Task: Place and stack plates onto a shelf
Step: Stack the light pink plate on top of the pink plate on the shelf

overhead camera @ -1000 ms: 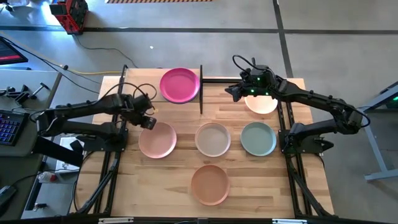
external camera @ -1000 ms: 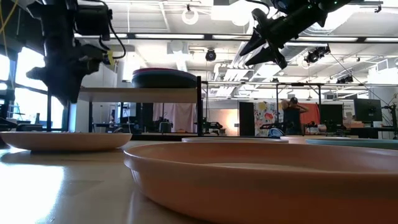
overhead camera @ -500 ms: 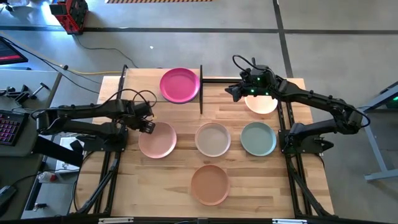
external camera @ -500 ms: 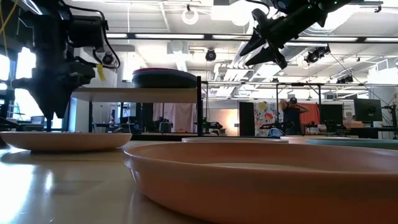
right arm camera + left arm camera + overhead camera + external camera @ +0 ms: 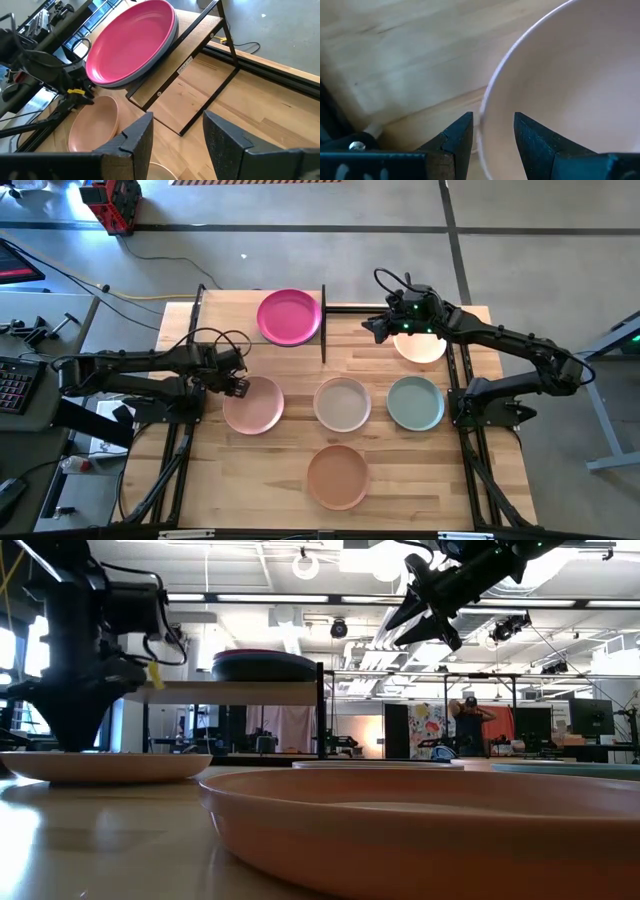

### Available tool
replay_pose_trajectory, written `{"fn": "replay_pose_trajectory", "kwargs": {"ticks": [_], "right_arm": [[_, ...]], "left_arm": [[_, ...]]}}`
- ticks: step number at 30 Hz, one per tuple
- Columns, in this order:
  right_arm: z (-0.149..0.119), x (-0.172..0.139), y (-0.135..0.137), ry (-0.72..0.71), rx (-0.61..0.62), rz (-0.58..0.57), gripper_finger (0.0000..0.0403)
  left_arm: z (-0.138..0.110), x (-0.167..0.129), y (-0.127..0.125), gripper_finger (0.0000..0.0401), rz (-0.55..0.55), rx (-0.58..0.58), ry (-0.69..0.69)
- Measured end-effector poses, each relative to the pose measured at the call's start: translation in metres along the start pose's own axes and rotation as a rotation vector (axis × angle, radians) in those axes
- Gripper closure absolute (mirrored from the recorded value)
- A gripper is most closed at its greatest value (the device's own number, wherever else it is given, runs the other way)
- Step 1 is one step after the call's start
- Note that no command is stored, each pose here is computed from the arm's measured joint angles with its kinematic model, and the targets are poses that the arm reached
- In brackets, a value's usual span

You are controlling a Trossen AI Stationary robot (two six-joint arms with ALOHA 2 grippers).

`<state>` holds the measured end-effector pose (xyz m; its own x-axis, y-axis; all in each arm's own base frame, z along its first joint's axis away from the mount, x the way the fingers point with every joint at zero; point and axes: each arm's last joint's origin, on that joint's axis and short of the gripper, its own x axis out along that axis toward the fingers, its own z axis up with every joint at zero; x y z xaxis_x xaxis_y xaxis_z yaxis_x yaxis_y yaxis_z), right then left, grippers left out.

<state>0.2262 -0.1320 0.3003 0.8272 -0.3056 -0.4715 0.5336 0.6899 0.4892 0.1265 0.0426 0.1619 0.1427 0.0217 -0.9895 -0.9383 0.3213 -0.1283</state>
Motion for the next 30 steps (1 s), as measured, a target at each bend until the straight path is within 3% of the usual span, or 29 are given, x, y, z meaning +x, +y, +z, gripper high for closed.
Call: {"fn": "replay_pose_trajectory", "kwargs": {"ticks": [11,21,30], "right_arm": [[0.000,0.000,0.000,0.001,0.000,0.003,0.0249],[0.000,0.000,0.000,0.001,0.000,0.003,0.0249],[0.000,0.000,0.000,0.001,0.000,0.003,0.0249]], "left_arm": [[0.000,0.006,-0.001,0.0270,-0.032,-0.015,-0.001],[0.002,0.015,-0.002,0.0272,0.028,-0.007,0.041],[0.002,0.016,-0.003,0.0339,0.036,0.013,0.044]]}}
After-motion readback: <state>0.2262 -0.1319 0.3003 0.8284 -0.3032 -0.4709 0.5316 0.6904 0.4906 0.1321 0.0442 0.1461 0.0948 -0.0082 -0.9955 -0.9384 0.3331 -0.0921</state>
